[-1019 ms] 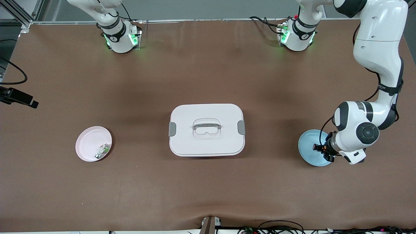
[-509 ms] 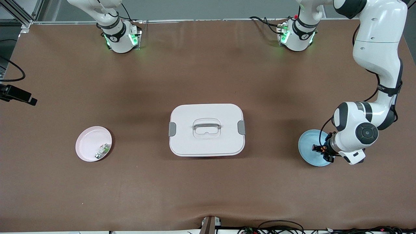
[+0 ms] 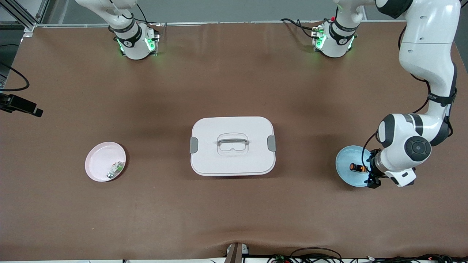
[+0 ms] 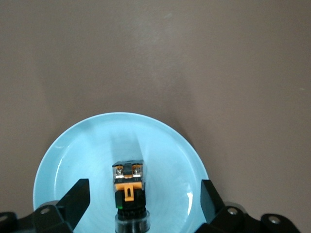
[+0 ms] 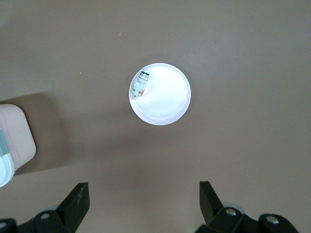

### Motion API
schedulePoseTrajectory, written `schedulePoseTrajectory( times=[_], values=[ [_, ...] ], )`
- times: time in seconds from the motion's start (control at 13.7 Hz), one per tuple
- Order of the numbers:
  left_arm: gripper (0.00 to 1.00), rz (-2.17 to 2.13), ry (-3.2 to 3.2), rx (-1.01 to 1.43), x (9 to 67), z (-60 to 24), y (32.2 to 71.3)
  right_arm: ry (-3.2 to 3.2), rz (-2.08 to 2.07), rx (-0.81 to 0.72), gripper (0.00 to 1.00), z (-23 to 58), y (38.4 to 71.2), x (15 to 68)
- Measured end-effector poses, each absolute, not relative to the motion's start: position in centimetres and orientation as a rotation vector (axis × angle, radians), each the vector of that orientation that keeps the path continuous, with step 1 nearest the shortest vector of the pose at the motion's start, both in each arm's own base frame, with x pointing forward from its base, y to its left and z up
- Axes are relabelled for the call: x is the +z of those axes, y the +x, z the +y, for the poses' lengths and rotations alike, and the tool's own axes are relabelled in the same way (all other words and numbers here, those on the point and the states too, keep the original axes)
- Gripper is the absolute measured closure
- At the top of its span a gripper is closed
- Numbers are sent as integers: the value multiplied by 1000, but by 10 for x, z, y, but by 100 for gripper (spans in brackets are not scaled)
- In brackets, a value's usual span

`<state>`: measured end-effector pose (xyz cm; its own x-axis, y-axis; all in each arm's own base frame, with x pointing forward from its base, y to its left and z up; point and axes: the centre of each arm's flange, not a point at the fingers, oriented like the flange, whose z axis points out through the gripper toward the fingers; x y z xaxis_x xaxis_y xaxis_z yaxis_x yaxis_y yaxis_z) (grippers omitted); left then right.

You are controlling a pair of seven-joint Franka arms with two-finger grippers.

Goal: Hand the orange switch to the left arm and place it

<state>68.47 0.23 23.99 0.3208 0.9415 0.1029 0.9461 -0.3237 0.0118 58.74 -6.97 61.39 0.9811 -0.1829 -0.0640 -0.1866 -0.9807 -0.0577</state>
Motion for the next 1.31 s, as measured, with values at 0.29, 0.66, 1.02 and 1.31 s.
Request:
schedulePoseTrajectory(
  times=[0.29, 0.66, 1.02, 1.31],
  values=[
    [0, -1304, -2804, -52, 287, -1, 669, -3062, 290, 105, 0, -71, 585, 610],
    [0, -443, -3081, -77, 350, -3, 635, -3061, 298, 106, 0, -74, 583, 610],
    [0, -255, -3114, -157, 454, -4, 605, -3062, 299, 84, 0, -74, 583, 612],
    [0, -270, -3139, -71, 548, -7, 582, -3065, 283, 90, 0, -75, 583, 610]
  ],
)
